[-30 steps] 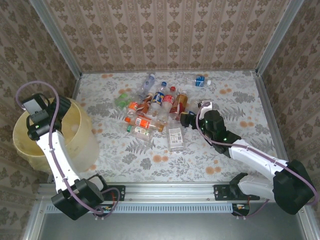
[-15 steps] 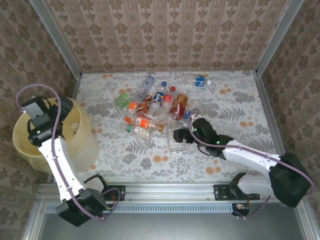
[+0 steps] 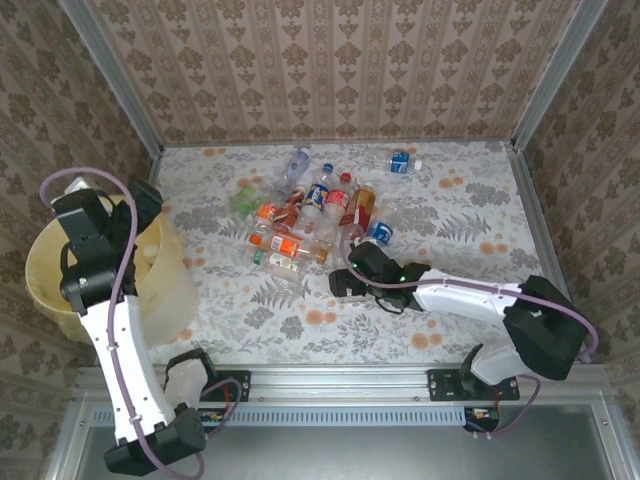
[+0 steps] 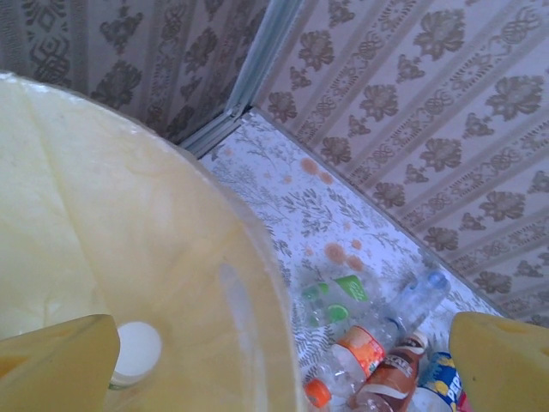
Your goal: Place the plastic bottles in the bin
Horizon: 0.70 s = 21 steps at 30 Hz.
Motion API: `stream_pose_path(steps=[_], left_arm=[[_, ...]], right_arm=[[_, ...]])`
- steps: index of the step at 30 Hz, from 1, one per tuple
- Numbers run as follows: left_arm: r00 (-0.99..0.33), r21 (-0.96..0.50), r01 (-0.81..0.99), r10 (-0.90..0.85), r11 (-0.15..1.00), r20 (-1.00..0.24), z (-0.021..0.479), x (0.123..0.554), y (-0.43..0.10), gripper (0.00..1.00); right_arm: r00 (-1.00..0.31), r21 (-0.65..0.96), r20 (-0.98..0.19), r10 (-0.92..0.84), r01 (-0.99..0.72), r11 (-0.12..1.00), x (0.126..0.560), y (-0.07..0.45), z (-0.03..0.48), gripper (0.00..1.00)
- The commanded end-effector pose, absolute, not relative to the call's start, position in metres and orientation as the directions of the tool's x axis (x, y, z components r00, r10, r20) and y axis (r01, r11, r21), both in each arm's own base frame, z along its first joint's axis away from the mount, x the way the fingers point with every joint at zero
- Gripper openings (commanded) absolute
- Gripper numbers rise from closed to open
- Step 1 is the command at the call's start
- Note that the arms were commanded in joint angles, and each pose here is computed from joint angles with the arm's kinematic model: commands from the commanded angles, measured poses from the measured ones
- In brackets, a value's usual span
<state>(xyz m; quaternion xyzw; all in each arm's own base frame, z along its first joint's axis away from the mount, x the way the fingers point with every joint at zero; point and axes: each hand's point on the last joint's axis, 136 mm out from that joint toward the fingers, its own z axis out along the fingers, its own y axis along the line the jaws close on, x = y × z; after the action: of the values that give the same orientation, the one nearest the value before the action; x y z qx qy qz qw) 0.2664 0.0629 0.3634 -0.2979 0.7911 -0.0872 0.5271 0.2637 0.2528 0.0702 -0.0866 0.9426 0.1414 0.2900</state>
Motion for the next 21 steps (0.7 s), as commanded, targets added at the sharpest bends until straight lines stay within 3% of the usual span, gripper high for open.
stream_pose_path(steps=[1,17,21], left_arm=[[-0.267,-0.436,-0.345,-0.532,0.831,-0.803,0.378,0.261,0.052,1.00],[-0.368,-0.460,-0.017,-0.434,0.888,-0.823,0.399,0.291,-0.046,1.00],[-0.399,-0.438,0.031,-0.391,0.899,-0.830,0.397,0.298,-0.066,1.00]], right_arm=[[-0.825,0.165,-0.558,-0.096,-0.223,0.961,0.265,0.253,0.068,1.00],[-0.873,0.068,-0.476,-0.103,-0.154,0.986,0.265,0.246,0.031,0.99],[-0.870,0.071,-0.482,-0.100,-0.153,0.986,0.266,0.246,0.031,0.93]])
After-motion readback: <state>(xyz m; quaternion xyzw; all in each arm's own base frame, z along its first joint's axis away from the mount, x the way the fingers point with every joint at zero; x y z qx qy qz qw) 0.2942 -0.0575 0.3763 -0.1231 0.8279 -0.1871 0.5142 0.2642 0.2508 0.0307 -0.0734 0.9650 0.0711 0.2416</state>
